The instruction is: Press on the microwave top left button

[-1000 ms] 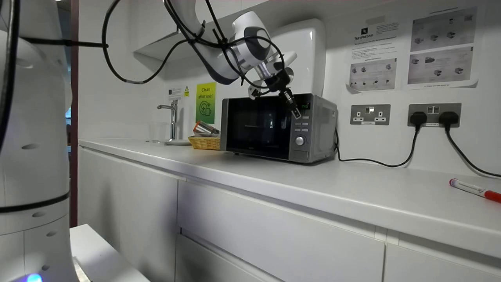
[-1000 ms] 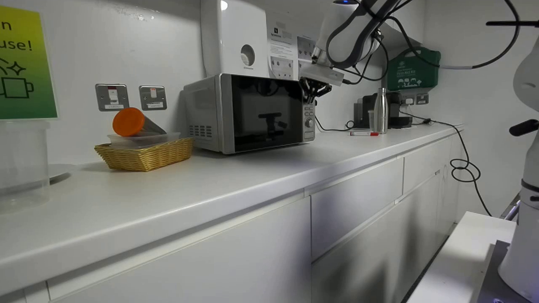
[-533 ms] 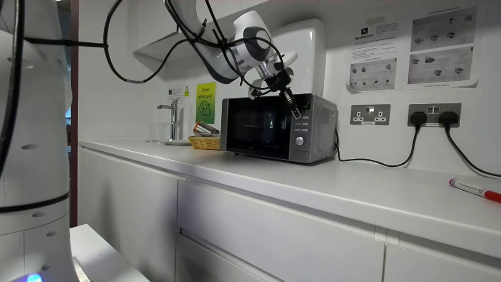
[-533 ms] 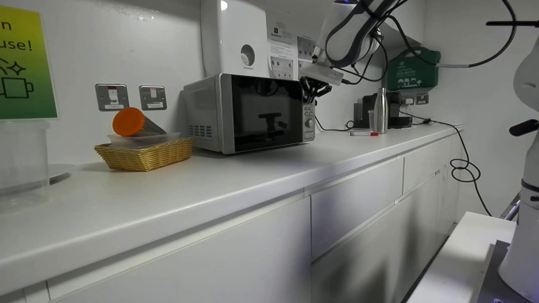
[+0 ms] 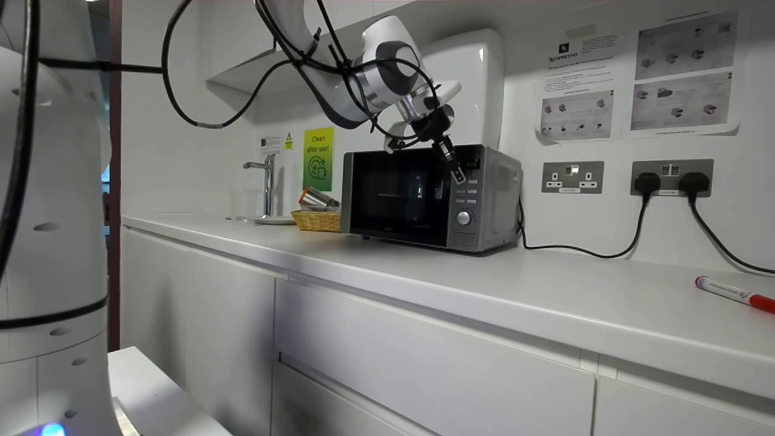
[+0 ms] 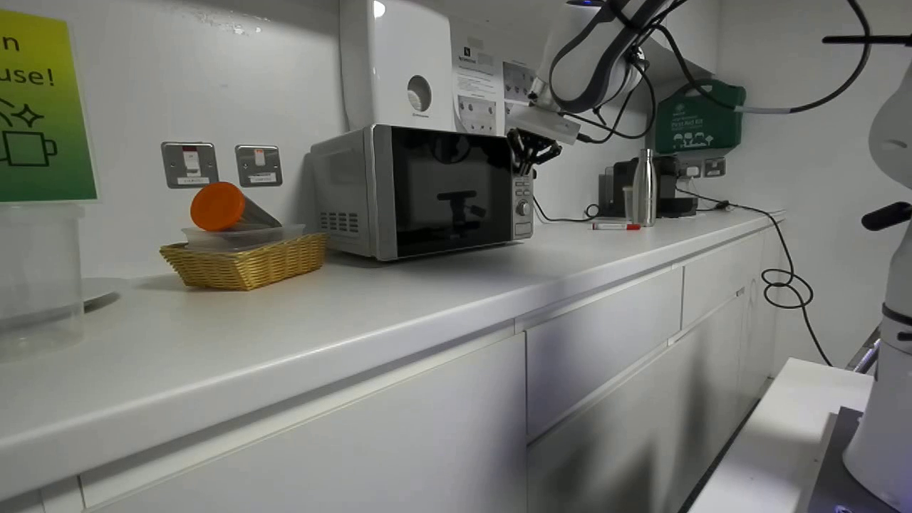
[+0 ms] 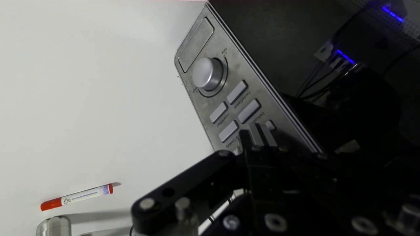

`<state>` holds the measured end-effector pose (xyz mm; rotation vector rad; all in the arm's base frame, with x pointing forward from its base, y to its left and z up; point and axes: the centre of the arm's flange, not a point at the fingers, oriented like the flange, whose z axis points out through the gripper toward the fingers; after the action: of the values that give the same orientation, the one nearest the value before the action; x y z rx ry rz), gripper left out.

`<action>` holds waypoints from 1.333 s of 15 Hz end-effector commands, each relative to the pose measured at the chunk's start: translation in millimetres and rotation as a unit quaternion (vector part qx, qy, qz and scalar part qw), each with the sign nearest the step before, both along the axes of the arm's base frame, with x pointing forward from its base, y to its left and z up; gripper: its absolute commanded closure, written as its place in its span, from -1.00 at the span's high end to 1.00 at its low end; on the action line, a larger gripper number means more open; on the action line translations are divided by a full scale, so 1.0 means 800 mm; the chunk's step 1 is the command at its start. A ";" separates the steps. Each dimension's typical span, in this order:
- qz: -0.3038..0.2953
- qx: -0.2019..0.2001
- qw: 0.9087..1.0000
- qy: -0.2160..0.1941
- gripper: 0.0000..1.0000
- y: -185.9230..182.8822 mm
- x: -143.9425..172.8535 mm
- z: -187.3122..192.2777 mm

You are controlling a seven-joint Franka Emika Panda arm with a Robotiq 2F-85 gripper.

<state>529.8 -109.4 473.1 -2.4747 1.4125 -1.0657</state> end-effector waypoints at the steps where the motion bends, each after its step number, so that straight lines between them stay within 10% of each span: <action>1: 0.014 0.006 1.000 -0.018 -1.00 -0.001 0.022 -0.006; 17: -0.013 0.024 1.000 -0.012 -1.00 -0.003 0.023 -0.028; 20: 0.031 0.085 0.996 0.028 -1.00 0.011 0.010 -0.018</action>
<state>533.1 -111.7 452.1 -2.4323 1.4737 -0.9898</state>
